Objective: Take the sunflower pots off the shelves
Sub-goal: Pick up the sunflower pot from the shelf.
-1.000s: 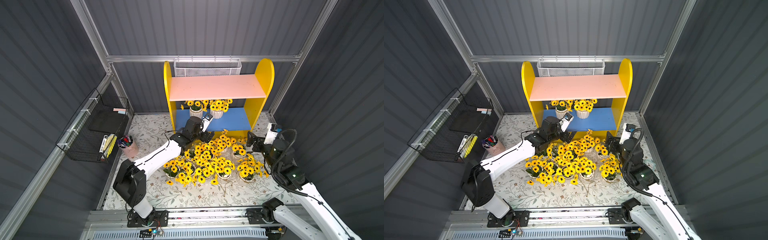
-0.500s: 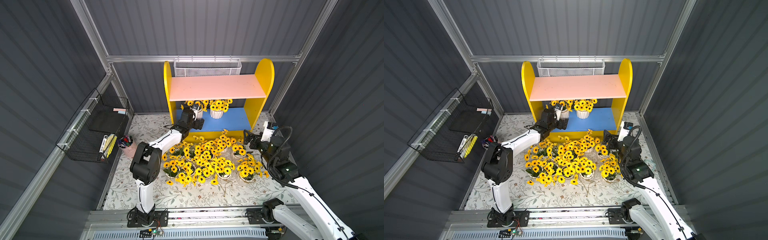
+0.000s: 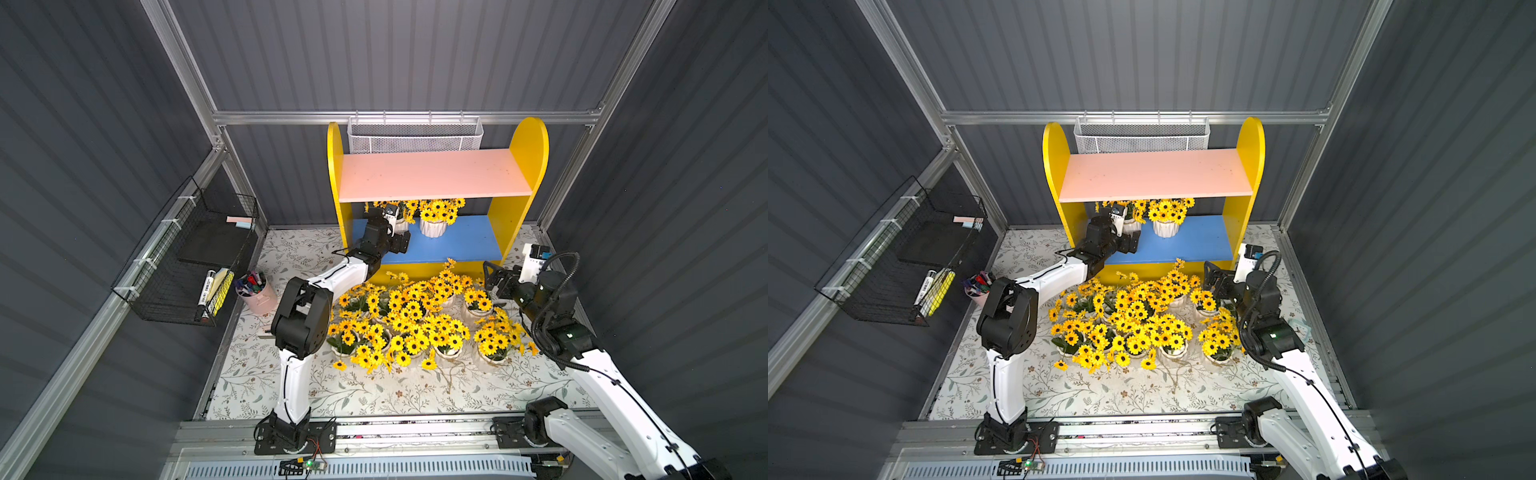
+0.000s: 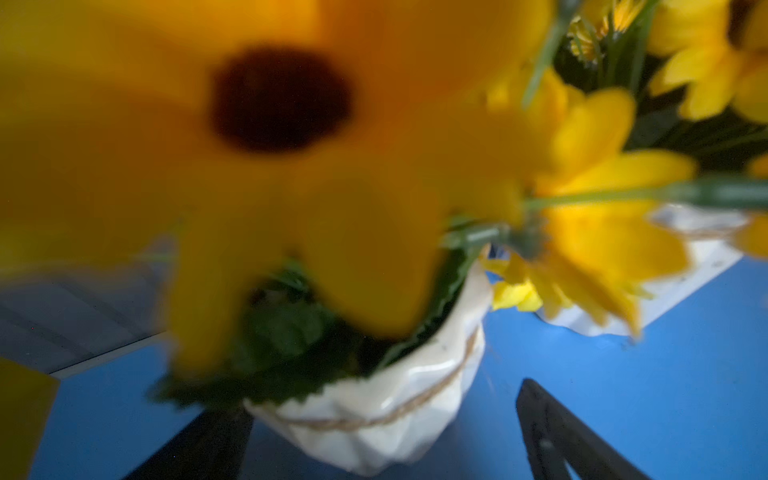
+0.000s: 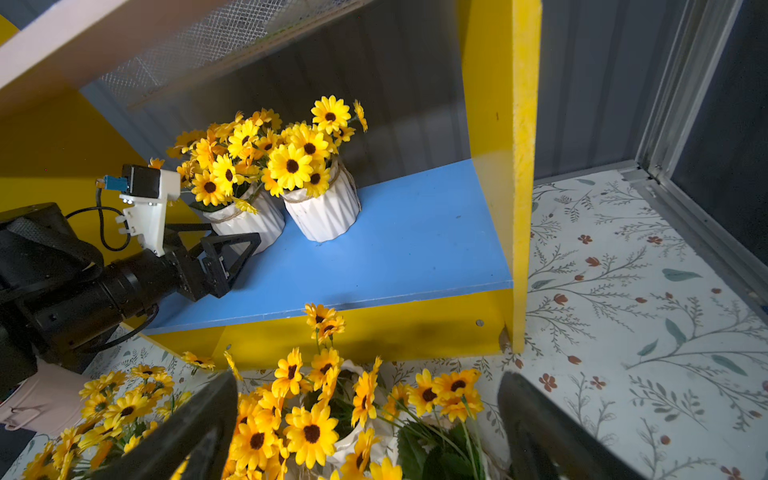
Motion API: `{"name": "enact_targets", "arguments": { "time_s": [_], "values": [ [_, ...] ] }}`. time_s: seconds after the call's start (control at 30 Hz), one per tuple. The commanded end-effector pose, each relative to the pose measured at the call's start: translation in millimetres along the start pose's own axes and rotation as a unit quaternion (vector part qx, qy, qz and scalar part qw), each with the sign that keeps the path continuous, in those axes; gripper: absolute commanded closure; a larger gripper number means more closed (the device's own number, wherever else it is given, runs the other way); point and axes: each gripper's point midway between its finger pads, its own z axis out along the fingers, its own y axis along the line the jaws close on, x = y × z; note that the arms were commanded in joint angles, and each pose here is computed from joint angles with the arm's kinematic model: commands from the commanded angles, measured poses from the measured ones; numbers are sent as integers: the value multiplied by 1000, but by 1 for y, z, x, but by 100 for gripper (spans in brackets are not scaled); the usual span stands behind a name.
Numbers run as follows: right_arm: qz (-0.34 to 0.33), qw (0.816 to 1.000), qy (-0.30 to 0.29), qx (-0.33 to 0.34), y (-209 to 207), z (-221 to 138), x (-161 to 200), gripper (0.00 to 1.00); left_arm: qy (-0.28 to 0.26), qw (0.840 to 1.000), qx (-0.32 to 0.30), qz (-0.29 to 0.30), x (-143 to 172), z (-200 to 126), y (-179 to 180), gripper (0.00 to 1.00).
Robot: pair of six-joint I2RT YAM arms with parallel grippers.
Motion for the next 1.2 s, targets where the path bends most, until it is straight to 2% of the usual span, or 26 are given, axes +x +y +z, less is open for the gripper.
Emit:
{"name": "enact_targets", "arguments": {
  "time_s": [0.0,0.4,0.67,0.93,0.97,1.1,1.17],
  "values": [
    [7,1000,4,-13,2,3,5,1,-45,999,-15,-7,-23,3,5,1],
    [8,1000,20,-12,0,10,18,1,-74,997,-15,-14,-28,25,8,1],
    [10,999,32,-16,0,14,23,1,-90,996,-26,9,-32,43,12,1],
    [0,999,45,-12,-2,14,31,1,-90,995,-32,1,-24,53,31,1],
    [0,999,43,-11,-3,13,31,1,-90,995,-32,2,-24,54,31,1],
    [2,999,38,-15,-1,9,26,1,-85,996,-21,16,-17,51,29,15],
    [1,999,36,-16,0,7,24,1,-85,996,-15,20,-16,49,29,28]
  ]
}}
